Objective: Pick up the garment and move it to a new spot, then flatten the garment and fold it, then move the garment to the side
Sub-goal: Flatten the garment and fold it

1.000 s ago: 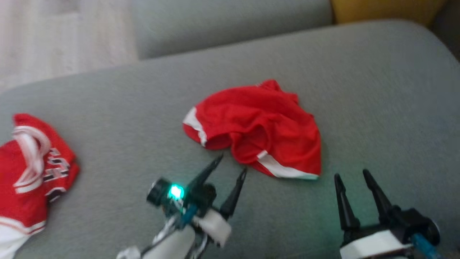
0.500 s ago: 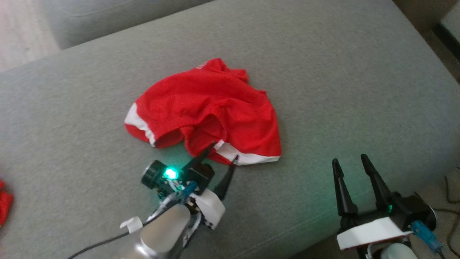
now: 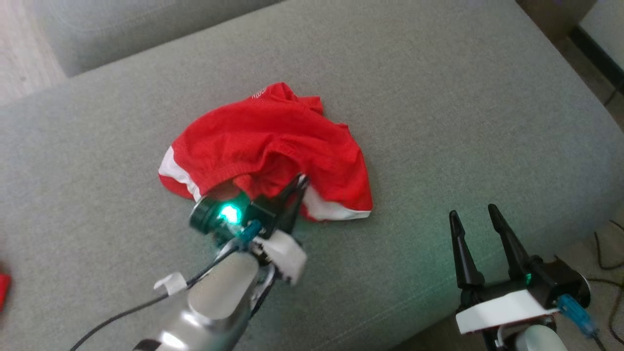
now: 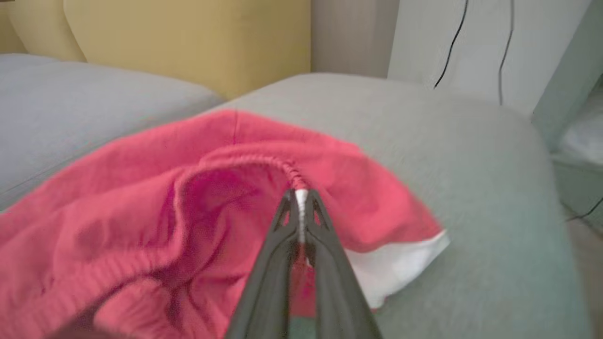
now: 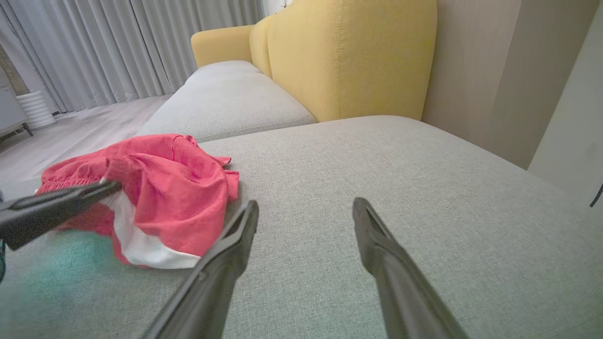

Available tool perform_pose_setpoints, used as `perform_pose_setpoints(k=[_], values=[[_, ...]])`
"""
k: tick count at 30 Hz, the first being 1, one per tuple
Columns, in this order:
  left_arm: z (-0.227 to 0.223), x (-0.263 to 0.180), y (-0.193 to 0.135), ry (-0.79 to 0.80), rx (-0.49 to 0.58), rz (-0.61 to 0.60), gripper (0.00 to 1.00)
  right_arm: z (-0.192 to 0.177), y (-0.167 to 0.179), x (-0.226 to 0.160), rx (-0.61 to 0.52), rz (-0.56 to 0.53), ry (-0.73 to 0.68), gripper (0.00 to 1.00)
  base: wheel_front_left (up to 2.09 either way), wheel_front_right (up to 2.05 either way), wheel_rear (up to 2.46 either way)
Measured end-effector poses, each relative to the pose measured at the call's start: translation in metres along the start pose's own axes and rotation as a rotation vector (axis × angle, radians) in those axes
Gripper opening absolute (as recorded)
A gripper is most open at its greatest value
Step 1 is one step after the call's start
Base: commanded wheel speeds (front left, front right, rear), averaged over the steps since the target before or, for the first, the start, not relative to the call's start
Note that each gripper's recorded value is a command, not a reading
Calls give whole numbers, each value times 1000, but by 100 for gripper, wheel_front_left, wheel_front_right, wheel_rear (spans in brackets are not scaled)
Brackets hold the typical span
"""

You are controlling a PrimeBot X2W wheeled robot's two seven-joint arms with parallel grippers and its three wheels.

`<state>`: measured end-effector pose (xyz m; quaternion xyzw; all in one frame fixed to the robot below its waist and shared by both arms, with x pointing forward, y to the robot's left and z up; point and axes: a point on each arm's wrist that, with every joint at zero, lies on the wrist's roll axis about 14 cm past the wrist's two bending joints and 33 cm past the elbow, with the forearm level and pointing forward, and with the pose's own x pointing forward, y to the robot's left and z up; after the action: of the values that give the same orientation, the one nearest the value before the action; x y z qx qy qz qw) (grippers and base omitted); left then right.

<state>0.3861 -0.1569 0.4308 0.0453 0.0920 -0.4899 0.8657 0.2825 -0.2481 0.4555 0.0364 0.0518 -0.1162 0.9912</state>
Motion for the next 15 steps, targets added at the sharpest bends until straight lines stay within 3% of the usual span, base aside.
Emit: perform_pose_setpoints(k=[6, 15], values=[[76, -1, -23, -197, -36, -80, 0, 7, 2, -5, 15, 11, -33, 100, 0, 0, 0], [288, -39, -41, -682, 203, -126, 0, 2, 18, -24, 49, 68, -47, 100, 0, 0, 0]])
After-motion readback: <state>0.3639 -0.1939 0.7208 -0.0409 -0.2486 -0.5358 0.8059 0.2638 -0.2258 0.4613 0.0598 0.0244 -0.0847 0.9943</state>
